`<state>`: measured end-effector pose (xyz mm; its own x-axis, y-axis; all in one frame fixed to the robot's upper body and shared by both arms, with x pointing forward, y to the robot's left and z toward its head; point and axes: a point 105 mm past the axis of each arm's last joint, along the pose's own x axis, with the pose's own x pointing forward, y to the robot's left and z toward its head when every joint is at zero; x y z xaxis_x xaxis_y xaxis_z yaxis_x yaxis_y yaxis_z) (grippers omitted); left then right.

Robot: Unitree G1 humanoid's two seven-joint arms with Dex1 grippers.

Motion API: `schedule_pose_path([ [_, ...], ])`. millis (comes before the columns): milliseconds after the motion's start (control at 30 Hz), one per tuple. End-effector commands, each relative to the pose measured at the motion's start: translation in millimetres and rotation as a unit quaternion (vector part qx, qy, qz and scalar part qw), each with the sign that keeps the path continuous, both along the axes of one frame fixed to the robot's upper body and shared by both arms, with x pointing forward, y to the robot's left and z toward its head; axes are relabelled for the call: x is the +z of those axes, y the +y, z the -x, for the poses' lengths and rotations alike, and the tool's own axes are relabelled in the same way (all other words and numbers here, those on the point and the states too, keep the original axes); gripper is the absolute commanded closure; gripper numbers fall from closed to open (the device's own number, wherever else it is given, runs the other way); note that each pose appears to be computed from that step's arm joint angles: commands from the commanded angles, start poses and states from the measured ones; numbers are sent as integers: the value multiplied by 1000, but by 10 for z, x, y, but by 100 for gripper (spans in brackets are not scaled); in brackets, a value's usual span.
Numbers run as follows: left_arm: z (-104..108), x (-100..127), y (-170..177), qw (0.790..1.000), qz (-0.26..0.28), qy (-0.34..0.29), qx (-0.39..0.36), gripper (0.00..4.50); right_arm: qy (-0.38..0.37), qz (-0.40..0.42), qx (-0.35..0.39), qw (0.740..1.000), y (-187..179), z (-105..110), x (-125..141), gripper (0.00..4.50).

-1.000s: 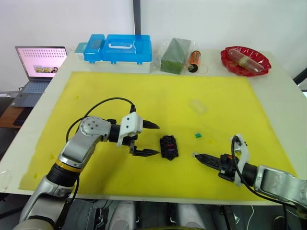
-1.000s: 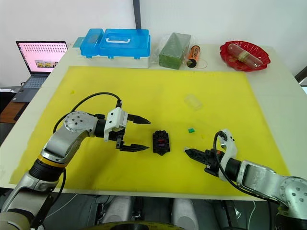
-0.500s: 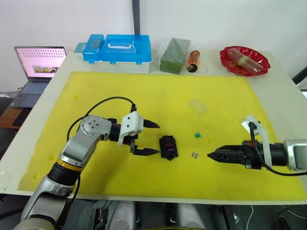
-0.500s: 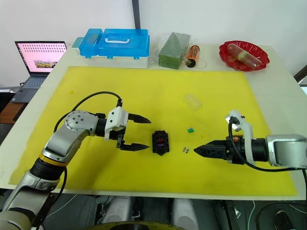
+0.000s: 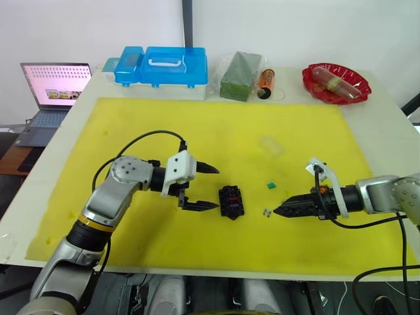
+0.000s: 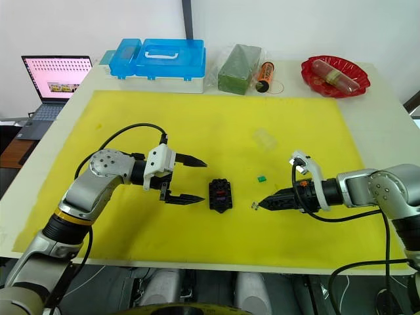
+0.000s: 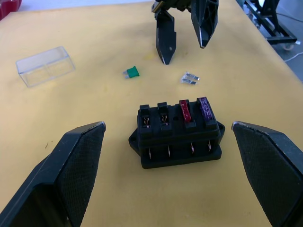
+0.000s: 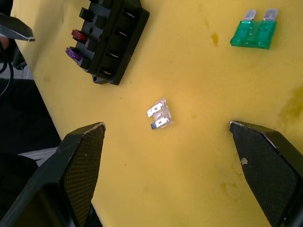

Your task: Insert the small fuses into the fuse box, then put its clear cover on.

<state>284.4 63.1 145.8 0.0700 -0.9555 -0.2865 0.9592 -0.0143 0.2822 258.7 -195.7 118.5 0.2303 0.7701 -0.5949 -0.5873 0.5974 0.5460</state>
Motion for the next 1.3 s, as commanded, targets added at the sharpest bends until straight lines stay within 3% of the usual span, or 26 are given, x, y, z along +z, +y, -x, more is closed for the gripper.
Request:
schedule_pose_path([
  [33, 32, 81, -19, 1000, 4, -18, -7, 0, -5, -9, 8, 1000, 30, -26, 23, 104],
  [100, 36, 81, -18, 1000, 4, -18, -7, 0, -5, -10, 13, 1000, 44, -20, 25, 172],
  [1300, 51, 97, -30, 1000, 5, -19, -7, 0, 34, -44, 28, 998, 203, 40, -54, 172],
])
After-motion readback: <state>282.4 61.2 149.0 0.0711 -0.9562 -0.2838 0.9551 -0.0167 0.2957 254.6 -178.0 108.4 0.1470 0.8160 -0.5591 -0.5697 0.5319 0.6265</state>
